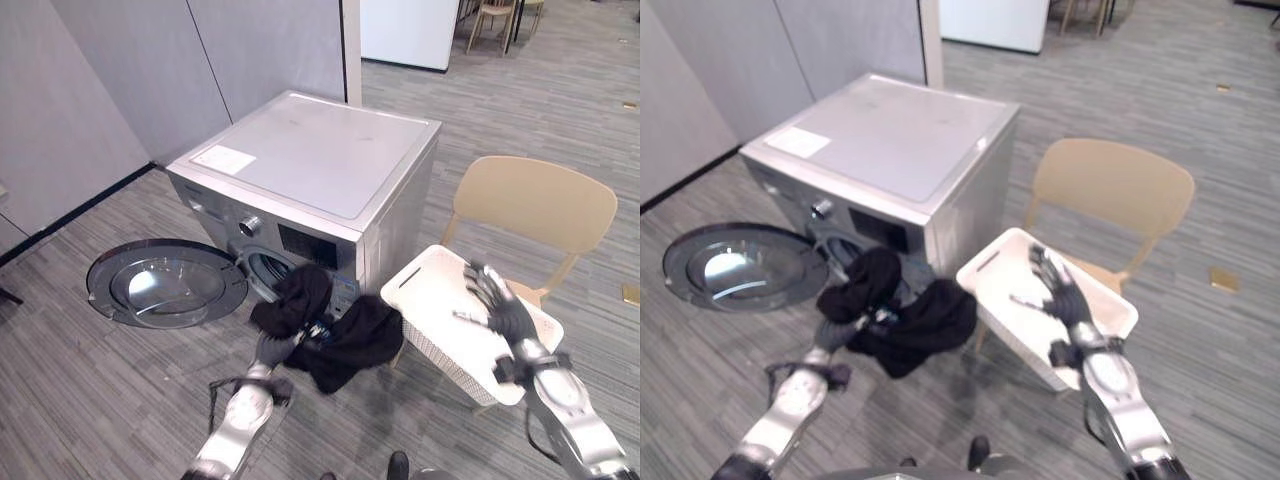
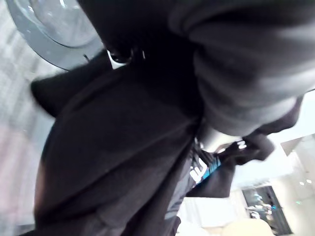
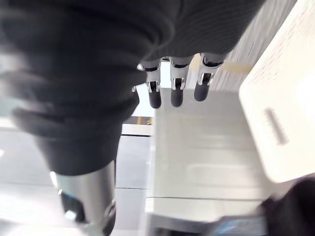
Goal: Grab the laundry basket,head to the washer,open it,put in the laundry and shut it.
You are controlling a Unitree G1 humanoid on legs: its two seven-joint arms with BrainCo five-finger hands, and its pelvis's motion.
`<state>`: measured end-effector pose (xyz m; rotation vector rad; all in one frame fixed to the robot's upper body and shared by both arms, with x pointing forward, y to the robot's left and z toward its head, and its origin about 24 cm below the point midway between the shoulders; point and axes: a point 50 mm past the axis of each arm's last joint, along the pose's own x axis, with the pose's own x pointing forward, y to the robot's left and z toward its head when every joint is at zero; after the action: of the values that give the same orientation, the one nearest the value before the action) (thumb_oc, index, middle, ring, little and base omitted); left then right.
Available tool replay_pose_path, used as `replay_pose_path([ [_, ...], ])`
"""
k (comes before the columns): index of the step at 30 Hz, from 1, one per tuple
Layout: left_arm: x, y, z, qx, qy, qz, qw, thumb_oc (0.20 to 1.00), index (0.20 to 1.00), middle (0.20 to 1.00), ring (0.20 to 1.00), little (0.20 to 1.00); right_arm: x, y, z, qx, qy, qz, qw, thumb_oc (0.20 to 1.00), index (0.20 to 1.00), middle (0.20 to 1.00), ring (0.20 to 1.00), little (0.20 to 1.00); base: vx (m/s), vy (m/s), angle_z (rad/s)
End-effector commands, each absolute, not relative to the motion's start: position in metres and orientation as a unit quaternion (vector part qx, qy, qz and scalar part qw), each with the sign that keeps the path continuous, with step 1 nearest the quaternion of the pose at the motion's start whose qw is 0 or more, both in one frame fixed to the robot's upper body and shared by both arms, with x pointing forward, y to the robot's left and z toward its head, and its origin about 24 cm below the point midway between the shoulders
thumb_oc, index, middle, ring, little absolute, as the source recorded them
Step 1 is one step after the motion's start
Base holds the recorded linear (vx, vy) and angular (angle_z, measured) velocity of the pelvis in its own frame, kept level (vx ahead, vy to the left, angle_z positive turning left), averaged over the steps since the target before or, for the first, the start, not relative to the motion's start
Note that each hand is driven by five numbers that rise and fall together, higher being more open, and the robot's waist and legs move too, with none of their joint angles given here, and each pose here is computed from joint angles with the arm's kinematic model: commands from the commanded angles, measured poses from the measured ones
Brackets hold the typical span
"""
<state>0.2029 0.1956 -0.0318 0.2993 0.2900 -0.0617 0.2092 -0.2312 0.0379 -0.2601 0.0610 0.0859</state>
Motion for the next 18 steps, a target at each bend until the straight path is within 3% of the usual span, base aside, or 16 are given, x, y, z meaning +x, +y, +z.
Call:
replay_pose_path([
  [1, 0.212, 0.213, -0.022, 0.146, 0.118, -0.016, 0.982, 0.200, 0.200, 0.200, 0.200, 0.200, 0.215, -0.228, 0.036, -0.204, 0.018, 0.049, 0.978, 1.000, 1.000, 1.000, 1.000, 1.000, 0.00, 0.000, 0.00],
  [7, 0.156, 0.269, -0.070, 0.151, 0.273, 0.083, 0.946, 0.200, 0.200, 0.200, 0.200, 0.200, 0.183, -0.262, -0.037, -0.285, 0.206, 0.030, 0.935, 1.000, 1.000, 1.000, 1.000, 1.000, -0.02, -0.019, -0.04],
  [18, 0.160, 0.273, -0.080, 0.143, 0.297, 0.122, 0.936, 0.200, 0.200, 0.200, 0.200, 0.200, 0.202, -0.248, -0.042, -0.277, 0.203, 0.027, 0.939, 1.000, 1.000, 1.000, 1.000, 1.000, -0.07, -0.023, 0.22],
])
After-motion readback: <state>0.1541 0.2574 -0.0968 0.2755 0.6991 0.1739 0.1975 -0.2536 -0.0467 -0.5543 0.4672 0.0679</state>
